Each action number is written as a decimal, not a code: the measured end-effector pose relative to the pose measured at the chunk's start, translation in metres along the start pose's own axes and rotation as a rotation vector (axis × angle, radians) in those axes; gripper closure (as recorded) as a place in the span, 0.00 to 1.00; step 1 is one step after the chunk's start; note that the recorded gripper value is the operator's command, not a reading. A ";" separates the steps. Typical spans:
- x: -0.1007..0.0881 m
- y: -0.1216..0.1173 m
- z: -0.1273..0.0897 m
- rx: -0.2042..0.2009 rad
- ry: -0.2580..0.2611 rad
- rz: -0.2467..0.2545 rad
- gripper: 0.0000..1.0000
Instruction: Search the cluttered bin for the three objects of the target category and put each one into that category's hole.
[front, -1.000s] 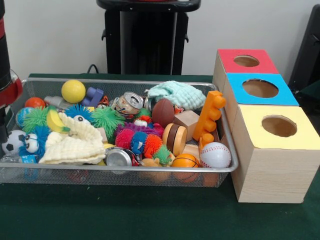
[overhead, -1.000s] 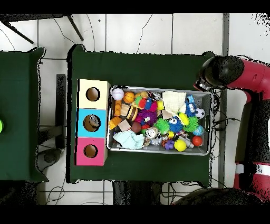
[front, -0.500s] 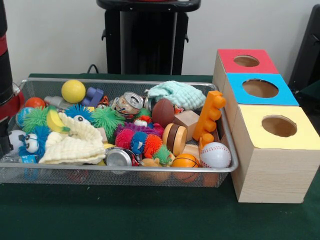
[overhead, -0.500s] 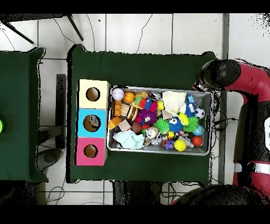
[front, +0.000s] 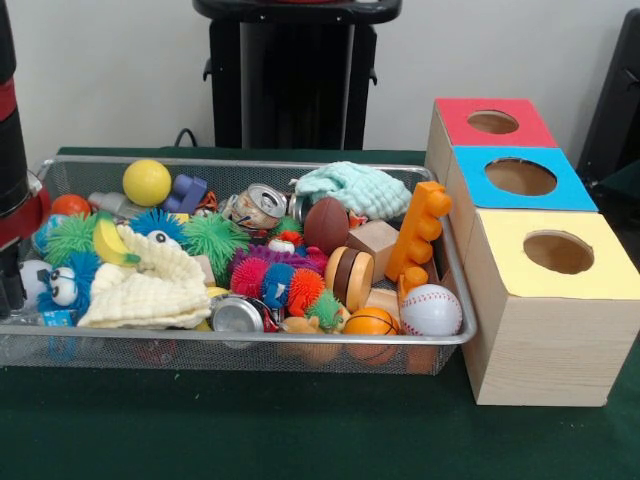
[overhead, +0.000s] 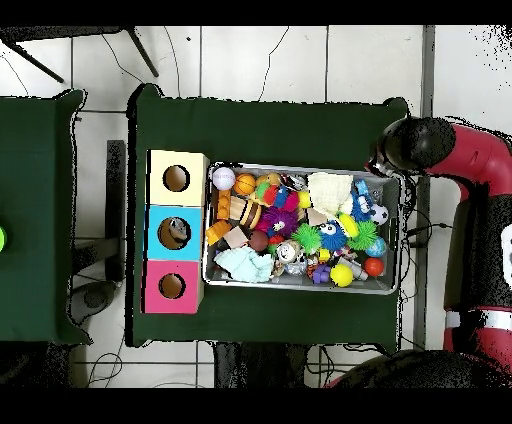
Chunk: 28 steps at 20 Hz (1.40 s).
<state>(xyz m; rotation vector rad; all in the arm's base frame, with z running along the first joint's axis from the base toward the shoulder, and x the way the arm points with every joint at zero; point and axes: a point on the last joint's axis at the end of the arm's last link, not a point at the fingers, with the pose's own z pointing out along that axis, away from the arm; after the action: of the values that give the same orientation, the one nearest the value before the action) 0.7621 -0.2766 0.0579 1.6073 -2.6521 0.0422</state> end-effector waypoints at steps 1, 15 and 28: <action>-0.001 0.003 0.002 -0.007 -0.001 -0.003 1.00; -0.011 0.024 0.017 -0.044 -0.007 -0.032 0.00; -0.008 0.025 0.020 -0.048 -0.003 -0.033 0.00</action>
<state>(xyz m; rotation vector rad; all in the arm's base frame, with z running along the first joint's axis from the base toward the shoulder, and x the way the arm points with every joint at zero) 0.7432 -0.2591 0.0374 1.6379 -2.6072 -0.0246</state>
